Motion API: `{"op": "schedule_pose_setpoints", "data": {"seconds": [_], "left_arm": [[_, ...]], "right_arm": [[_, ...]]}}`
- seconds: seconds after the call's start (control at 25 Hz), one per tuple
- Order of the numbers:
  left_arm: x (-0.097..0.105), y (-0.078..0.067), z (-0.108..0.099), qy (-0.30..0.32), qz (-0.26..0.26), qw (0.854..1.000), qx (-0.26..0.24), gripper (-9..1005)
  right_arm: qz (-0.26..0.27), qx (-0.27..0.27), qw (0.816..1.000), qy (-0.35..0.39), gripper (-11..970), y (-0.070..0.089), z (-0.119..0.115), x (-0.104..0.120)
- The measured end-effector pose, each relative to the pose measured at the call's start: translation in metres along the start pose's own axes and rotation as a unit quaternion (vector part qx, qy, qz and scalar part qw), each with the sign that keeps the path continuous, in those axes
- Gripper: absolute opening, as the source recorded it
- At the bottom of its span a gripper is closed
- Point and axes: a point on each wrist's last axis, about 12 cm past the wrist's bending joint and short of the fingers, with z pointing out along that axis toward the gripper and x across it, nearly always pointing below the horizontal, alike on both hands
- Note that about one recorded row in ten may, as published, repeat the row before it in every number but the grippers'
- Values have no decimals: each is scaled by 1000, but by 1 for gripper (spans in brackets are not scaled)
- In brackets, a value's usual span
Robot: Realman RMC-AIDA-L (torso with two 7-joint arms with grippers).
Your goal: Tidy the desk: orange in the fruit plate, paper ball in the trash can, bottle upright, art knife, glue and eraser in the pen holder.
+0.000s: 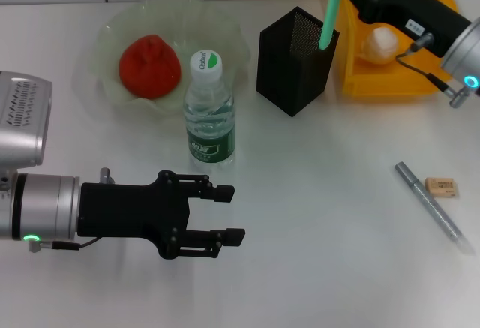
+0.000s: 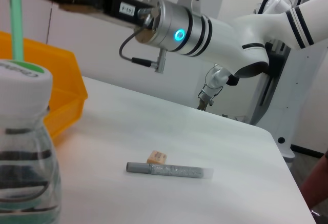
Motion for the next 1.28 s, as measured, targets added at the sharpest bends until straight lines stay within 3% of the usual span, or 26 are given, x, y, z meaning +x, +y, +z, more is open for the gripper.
{"op": "schedule_pose_setpoints", "data": {"seconds": [0.36,0.48,0.92,1.04,1.08,1.12,1.16,1.24,1.28], "left_arm": [[2,-2,0,-2,-2,1000,1,667],[3,-2,0,-2,-2,1000,1,667],[6,-4,0,-2,-4,1000,-1,666],[5,-4,-1,-2,-4,1000,0,666],[5,-4,-1,-2,-4,1000,0,666],[5,-4,-1,-3,-4,1000,0,666],[5,-4,-1,-3,-4,1000,0,666],[6,-4,-1,-3,-4,1000,0,666],[6,-4,-1,-2,-4,1000,1,665]], "right_arm": [[10,19,999,-26,228,1,1,0],[9,15,999,-29,404,1,1,0],[21,-30,999,-22,410,3,-7,-7],[26,-69,997,32,412,-2,-15,-24],[20,-96,991,91,412,-3,-21,-43],[20,-96,991,91,413,-3,-21,-43],[1,-111,980,164,413,-1,-24,-67],[-2,-110,974,196,414,0,-26,-74],[-13,-111,956,272,415,8,-27,-97]]}}
